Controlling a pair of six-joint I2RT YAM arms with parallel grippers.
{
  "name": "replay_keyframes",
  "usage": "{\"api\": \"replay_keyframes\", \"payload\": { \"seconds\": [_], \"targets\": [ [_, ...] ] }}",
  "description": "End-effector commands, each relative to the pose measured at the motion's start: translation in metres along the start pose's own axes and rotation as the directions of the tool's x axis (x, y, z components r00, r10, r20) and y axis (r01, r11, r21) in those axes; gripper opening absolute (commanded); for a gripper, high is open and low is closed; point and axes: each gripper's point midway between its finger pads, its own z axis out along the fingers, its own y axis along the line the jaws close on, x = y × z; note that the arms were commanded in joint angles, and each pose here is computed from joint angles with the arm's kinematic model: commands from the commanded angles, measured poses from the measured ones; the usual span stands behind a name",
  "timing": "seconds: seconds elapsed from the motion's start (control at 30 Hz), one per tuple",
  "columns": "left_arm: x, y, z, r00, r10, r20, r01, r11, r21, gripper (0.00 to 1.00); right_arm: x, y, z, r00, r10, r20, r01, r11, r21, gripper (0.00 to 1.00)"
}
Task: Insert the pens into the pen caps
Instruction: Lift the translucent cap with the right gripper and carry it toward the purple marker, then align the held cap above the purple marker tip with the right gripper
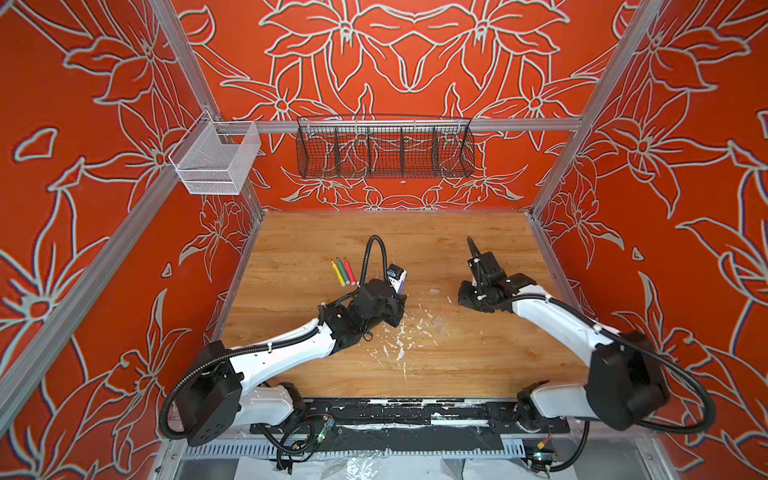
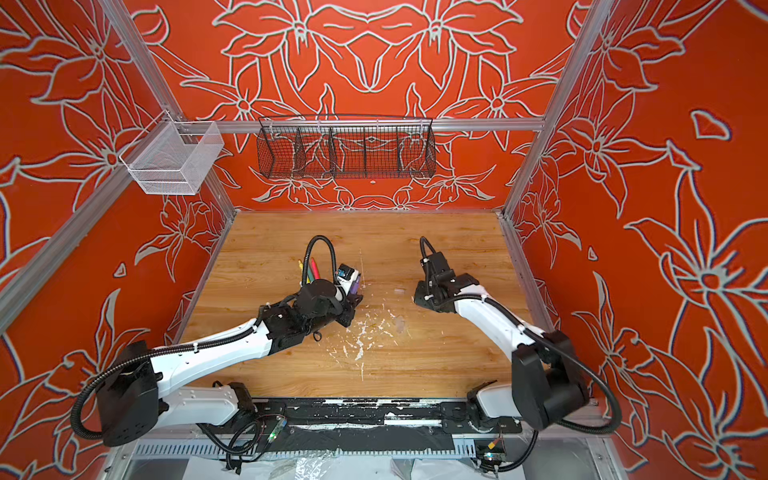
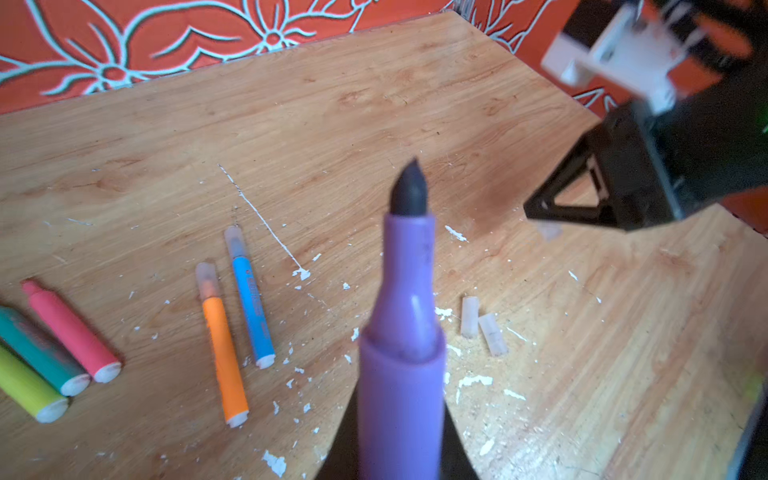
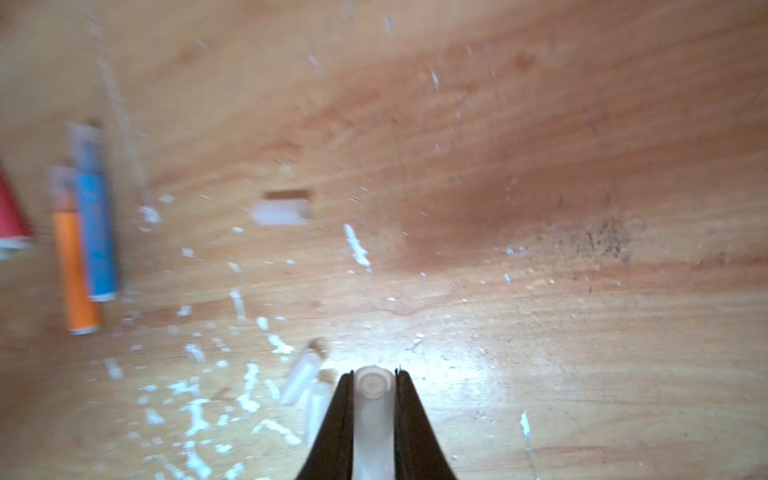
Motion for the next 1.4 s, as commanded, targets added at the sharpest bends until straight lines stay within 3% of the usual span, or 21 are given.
{"api": "replay_keyframes", "payload": {
  "seconds": [0.0,0.17,0.23,0.43,0.6,0.83,1.37],
  "targets": [
    [-0.012,-0.024,0.001,0.999,0.025,0.024,-0.028,0.992,0.125,0.00,-0.042,0.046,-0.049,0.988,0.070,0.140,-0.041,0.979,-0.200,0.12],
    [-0.008,-0.047,0.004,0.998,0.065,0.007,-0.064,0.966,0.249,0.00,-0.057,0.069,-0.094,0.936,0.131,0.328,0.027,0.899,-0.436,0.10],
    [-0.007,-0.050,0.004,0.998,0.061,0.003,-0.059,0.961,0.269,0.00,-0.053,0.063,-0.106,0.907,0.153,0.393,0.059,0.877,-0.477,0.10],
    [-0.002,-0.069,0.008,0.997,0.076,-0.021,-0.064,0.932,0.357,0.00,-0.035,0.059,-0.131,0.855,0.229,0.466,0.126,0.779,-0.614,0.10],
    [0.005,-0.082,0.012,0.994,0.103,-0.042,-0.076,0.905,0.419,0.00,-0.030,0.078,-0.128,0.886,0.206,0.416,0.156,0.713,-0.683,0.06],
    [0.009,-0.084,0.021,0.992,0.108,-0.069,-0.071,0.910,0.409,0.00,-0.022,0.100,-0.110,0.931,0.171,0.323,0.143,0.644,-0.752,0.06],
    [0.010,-0.064,0.032,0.990,0.103,-0.096,-0.072,0.956,0.286,0.00,-0.006,0.122,-0.095,0.957,0.187,0.223,0.104,0.497,-0.862,0.06]
  ]
}}
